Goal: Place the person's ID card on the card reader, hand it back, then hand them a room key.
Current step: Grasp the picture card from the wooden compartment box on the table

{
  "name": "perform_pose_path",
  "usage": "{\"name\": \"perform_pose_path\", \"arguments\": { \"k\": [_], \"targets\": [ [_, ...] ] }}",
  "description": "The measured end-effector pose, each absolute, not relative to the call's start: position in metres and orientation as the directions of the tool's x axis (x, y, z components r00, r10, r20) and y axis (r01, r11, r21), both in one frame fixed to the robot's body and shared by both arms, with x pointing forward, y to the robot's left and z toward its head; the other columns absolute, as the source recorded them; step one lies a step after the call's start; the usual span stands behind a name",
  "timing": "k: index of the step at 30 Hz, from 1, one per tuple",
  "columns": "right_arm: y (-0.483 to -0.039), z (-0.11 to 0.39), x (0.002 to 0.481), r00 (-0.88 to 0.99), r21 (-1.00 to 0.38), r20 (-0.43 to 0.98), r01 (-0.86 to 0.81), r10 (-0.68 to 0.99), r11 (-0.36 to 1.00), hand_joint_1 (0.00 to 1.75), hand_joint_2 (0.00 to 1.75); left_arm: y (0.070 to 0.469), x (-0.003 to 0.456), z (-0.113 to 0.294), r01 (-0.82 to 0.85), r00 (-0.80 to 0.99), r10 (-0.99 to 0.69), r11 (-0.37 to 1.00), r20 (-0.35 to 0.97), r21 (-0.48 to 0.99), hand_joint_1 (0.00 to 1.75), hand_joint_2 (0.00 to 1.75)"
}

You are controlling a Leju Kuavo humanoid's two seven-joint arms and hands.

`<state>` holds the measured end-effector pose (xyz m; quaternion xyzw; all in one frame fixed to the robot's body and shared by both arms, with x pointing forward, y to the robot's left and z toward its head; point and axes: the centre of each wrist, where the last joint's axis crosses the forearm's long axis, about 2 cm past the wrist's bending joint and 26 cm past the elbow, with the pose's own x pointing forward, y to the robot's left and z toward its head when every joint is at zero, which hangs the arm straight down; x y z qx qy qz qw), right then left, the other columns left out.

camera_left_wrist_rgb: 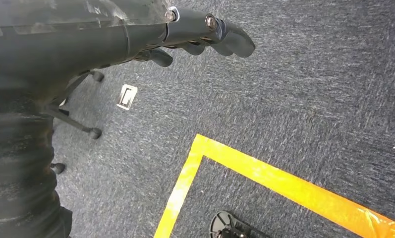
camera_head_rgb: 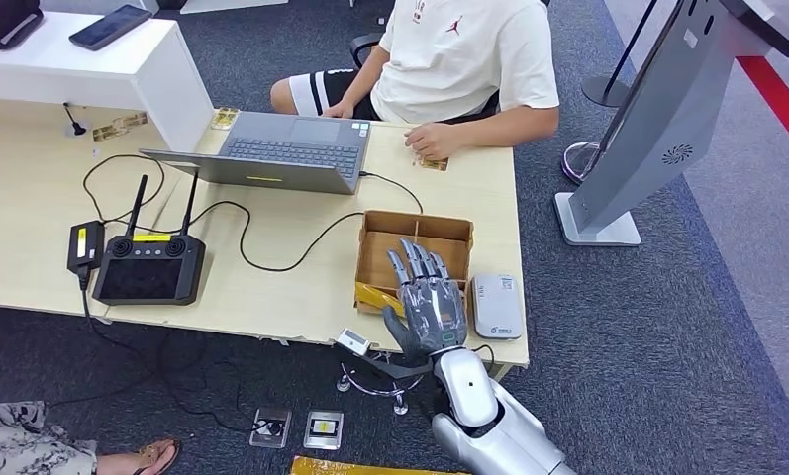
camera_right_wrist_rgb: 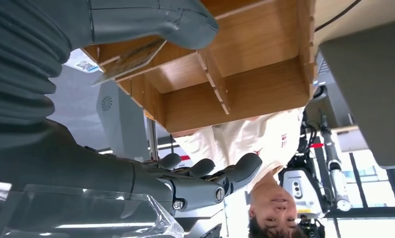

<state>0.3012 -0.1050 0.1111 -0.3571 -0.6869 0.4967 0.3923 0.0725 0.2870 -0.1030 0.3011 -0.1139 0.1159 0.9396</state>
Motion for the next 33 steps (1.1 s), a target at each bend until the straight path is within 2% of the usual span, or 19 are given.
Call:
{"name": "perform_pose_path", "arguments": {
  "k": [4, 10, 19, 22, 24, 28, 33],
  "targets": [
    [-0.105, 0.11, 0.309, -0.42, -0.968, 0.165, 0.104, 0.893, 0.227, 0.49, 1.75, 0.287, 0.073, -0.103, -0.29, 0.946, 0.152, 0.791, 0.286, 0.538, 0.0, 1.75],
    [-0.107, 0.106, 0.316, -0.401, -0.976, 0.145, 0.091, 0.905, 0.196, 0.5, 1.75, 0.287, 0.074, -0.103, -0.302, 0.943, 0.166, 0.787, 0.287, 0.538, 0.0, 1.75],
    [-0.105, 0.1, 0.316, -0.411, -0.982, 0.139, 0.063, 0.901, 0.18, 0.28, 1.75, 0.291, 0.069, -0.103, -0.317, 0.946, 0.217, 0.77, 0.24, 0.554, 0.0, 1.75],
    [-0.102, 0.099, 0.316, -0.418, -0.981, 0.144, 0.055, 0.897, 0.184, 0.26, 1.75, 0.295, 0.066, -0.103, -0.321, 0.947, 0.24, 0.762, 0.215, 0.562, 0.0, 1.75],
    [-0.101, 0.099, 0.316, -0.421, -0.981, 0.147, 0.052, 0.895, 0.185, 0.28, 1.75, 0.297, 0.064, -0.103, -0.321, 0.947, 0.246, 0.759, 0.207, 0.566, 0.0, 1.75],
    [-0.099, 0.099, 0.315, -0.421, -0.98, 0.157, 0.044, 0.893, 0.193, 0.49, 1.75, 0.301, 0.061, -0.104, -0.324, 0.946, 0.261, 0.751, 0.192, 0.576, 0.0, 1.75],
    [-0.098, 0.099, 0.315, -0.416, -0.976, 0.176, 0.043, 0.892, 0.212, 0.51, 1.75, 0.307, 0.056, -0.104, -0.324, 0.945, 0.278, 0.741, 0.171, 0.588, 0.0, 1.75]
  ]
}}
